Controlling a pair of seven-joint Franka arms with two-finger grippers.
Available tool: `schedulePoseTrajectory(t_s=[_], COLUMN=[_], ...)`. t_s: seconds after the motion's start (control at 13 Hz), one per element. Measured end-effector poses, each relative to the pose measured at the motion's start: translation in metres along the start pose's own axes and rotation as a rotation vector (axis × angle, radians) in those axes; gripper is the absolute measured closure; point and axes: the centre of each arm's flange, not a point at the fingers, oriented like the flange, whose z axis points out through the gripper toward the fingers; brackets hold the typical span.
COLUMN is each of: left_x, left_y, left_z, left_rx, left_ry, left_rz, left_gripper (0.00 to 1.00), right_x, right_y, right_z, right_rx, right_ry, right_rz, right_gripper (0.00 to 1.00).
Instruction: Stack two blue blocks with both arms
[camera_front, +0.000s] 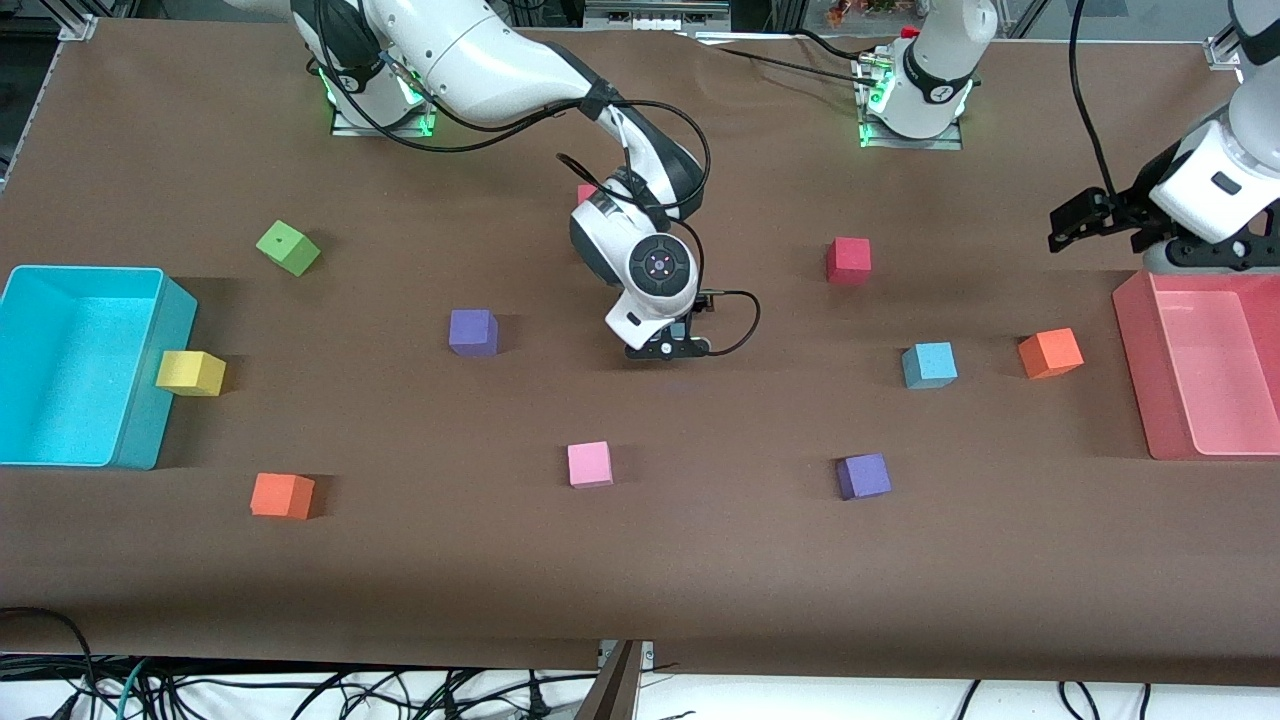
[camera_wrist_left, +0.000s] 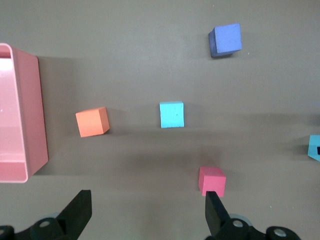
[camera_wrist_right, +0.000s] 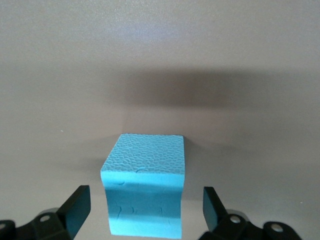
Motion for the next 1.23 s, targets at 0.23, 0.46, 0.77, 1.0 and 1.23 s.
schedulePoseTrajectory(t_s=[0.23, 0.46, 0.77, 1.0, 1.23], left_x=[0.015, 0.021, 0.033, 0.035, 0.035], left_y=[0.001, 0.002, 0.004, 0.013, 0.018], left_z=[0.033, 0.082, 0.119, 0.127, 0.127], left_rx=[-0.003, -0.006, -0.008, -0.008, -0.008], left_ry=[0.045, 0.073, 0.069, 0.063, 0.062], left_rz=[0.001, 0.002, 0.006, 0.021, 0.03], left_gripper=[0.0, 0.0, 0.0, 0.0, 0.0], right_x=[0.001, 0.004, 0.001, 0.013, 0.025], right_y=[-0.001, -0.004, 0.003, 0.03, 0.053], right_z=[-0.005, -0.02, -0.074, -0.126, -0.138], right_rx=[0.007, 0.024, 0.03, 0.044, 0.043], right_ry=[0.009, 0.028, 0.04, 0.065, 0.077], right_rz=[0.0, -0.006, -0.091, -0.229, -0.419], right_gripper=[0.0, 0.0, 0.0, 0.0, 0.0])
